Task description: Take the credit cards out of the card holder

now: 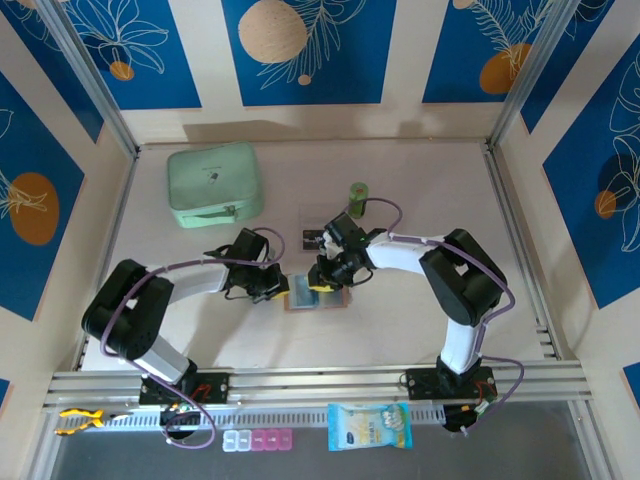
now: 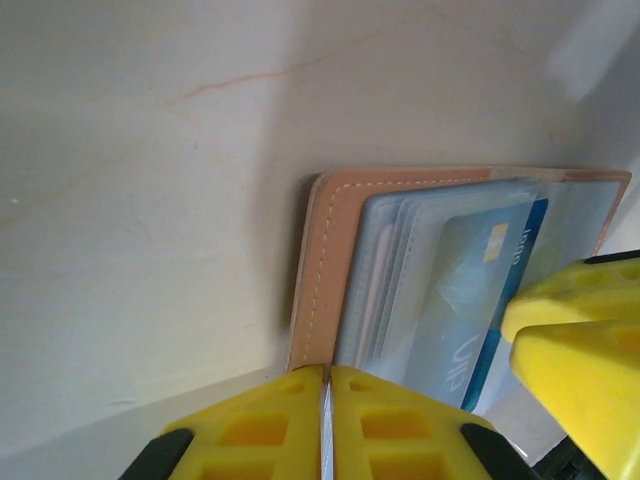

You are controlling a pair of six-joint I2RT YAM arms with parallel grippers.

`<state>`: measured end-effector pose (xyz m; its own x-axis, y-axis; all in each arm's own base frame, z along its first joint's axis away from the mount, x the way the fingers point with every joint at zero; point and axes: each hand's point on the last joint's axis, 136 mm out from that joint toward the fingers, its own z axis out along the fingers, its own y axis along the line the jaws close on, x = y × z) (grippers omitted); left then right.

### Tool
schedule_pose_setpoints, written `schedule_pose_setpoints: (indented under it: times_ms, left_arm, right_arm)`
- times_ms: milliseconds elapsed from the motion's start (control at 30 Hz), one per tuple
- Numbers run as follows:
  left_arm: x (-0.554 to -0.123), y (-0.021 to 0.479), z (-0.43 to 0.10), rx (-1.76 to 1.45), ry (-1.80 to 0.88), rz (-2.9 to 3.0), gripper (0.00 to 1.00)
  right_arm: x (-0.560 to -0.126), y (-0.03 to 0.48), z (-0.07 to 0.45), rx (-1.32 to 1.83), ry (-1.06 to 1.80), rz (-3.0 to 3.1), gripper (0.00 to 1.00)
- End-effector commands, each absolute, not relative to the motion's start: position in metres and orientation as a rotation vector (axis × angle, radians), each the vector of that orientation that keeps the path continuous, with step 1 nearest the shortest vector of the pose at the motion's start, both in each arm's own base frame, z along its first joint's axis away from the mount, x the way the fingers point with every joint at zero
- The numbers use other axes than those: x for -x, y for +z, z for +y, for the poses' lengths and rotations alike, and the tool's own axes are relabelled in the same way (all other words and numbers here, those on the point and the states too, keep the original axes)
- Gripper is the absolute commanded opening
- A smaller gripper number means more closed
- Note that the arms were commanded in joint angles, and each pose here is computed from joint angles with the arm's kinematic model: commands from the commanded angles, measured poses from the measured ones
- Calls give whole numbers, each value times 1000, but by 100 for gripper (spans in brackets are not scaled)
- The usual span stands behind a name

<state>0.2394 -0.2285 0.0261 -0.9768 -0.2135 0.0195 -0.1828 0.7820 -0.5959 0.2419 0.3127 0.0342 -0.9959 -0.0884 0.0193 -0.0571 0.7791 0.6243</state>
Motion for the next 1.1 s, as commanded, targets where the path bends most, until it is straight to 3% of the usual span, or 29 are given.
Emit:
schedule_pose_setpoints:
  times_ms: [0,267,467,1067]
  left_arm:
    - [-245,45,-231,276,-969,2884,11]
    - [-250,67,-251,204,-1051,2859,11]
    - [-241,53,-266,179,-1084,2917,8]
    - [-230,17,-233,152,-784,3029,4]
  right_arm:
    - [-240,45,311,-161,-1035,-2941,25]
    - [-238,55,313,-173,-1077,-2938,25]
    - [-239,51,313,-154,-1074,-2927,25]
    - [-236,34,323,-127,-1088,-2847,25]
